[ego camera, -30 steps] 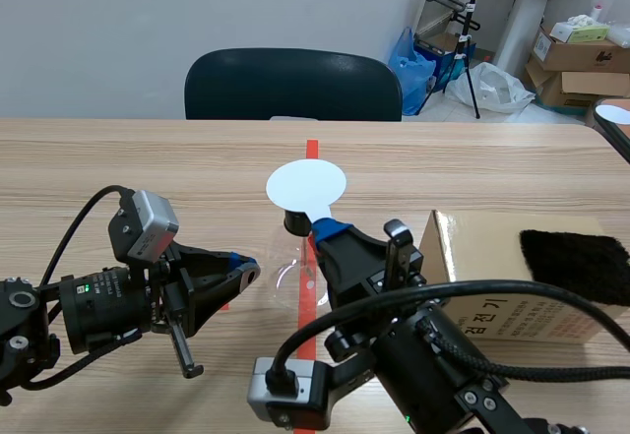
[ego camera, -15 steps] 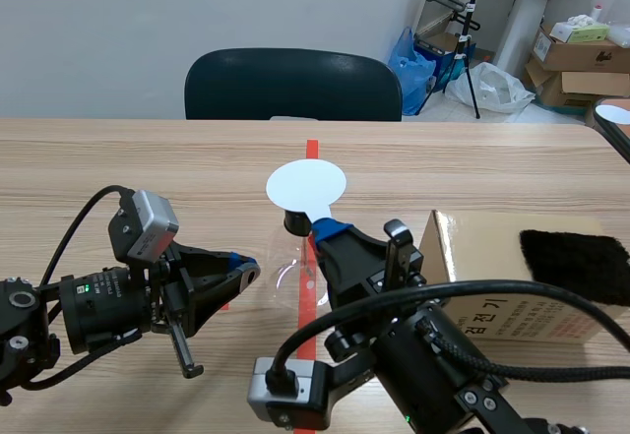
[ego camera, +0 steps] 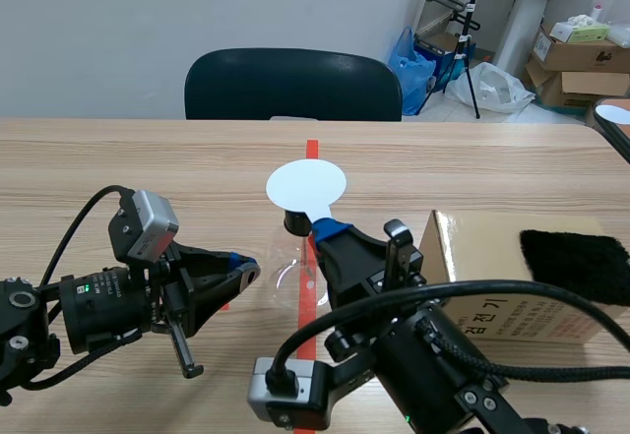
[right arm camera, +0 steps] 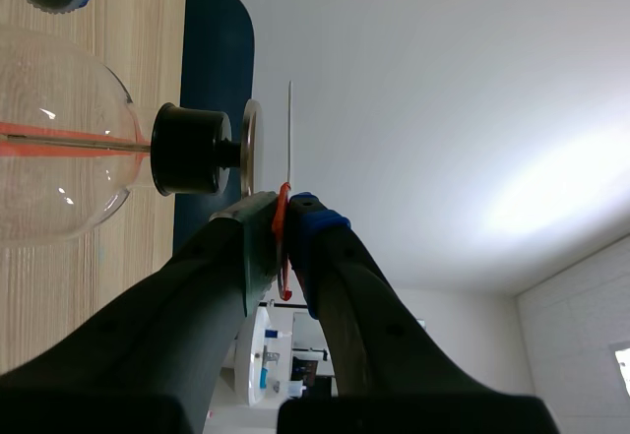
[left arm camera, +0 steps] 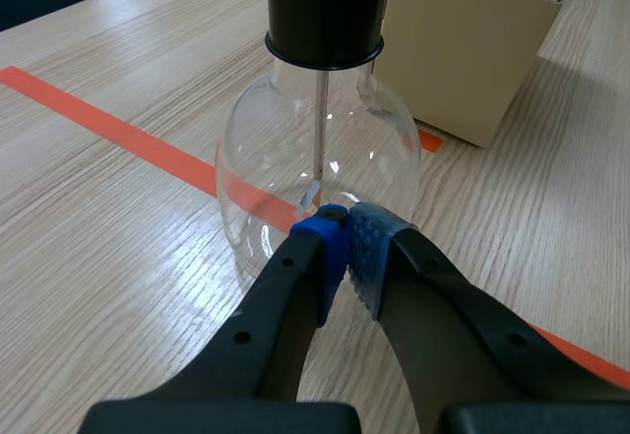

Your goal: Do the electroscope experiment

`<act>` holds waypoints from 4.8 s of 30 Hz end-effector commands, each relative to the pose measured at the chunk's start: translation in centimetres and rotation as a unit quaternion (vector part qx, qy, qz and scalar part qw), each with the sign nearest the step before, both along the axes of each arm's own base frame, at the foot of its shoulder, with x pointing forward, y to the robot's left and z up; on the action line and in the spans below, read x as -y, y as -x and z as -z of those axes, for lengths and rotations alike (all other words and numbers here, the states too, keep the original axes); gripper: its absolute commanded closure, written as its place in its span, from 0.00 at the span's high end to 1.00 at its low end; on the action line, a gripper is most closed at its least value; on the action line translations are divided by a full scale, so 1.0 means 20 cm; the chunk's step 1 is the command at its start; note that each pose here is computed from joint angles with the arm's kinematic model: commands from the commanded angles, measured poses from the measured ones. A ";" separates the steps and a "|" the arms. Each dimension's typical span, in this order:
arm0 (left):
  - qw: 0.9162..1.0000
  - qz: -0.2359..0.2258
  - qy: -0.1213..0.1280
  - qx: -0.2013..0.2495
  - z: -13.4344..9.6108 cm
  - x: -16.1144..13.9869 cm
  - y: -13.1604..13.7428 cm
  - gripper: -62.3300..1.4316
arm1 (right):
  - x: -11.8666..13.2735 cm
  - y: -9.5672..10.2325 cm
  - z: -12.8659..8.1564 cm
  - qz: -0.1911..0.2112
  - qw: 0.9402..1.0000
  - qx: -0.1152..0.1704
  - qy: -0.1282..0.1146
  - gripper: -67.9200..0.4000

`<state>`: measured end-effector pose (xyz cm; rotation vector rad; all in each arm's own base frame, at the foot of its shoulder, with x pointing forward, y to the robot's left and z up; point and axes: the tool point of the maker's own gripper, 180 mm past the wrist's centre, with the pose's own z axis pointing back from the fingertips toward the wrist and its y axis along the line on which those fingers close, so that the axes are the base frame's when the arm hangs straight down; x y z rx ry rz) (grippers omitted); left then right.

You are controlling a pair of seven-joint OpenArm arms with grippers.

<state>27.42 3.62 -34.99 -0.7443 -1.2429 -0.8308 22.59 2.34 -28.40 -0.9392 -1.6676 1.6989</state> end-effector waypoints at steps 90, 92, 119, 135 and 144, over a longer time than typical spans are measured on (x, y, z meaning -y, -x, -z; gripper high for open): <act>1.000 0.000 0.020 0.012 -0.06 0.02 -0.02 0.07 | 0.05 -0.05 -0.05 0.024 1.000 0.019 -0.005 0.02; 1.000 0.000 0.020 0.012 -0.06 0.02 -0.02 0.07 | 0.03 -0.03 -0.05 0.011 1.000 0.018 -0.004 0.02; 1.000 0.000 0.020 0.012 -0.06 0.02 -0.02 0.07 | 0.00 -0.01 -0.05 -0.008 1.000 0.017 -0.002 0.02; 1.000 0.000 0.020 0.012 -0.06 0.02 -0.02 0.07 | 0.00 -0.01 -0.05 -0.008 1.000 0.017 -0.002 0.02; 1.000 0.000 0.020 0.012 -0.06 0.02 -0.02 0.07 | 0.07 -0.06 -0.05 0.036 0.999 0.020 -0.006 0.02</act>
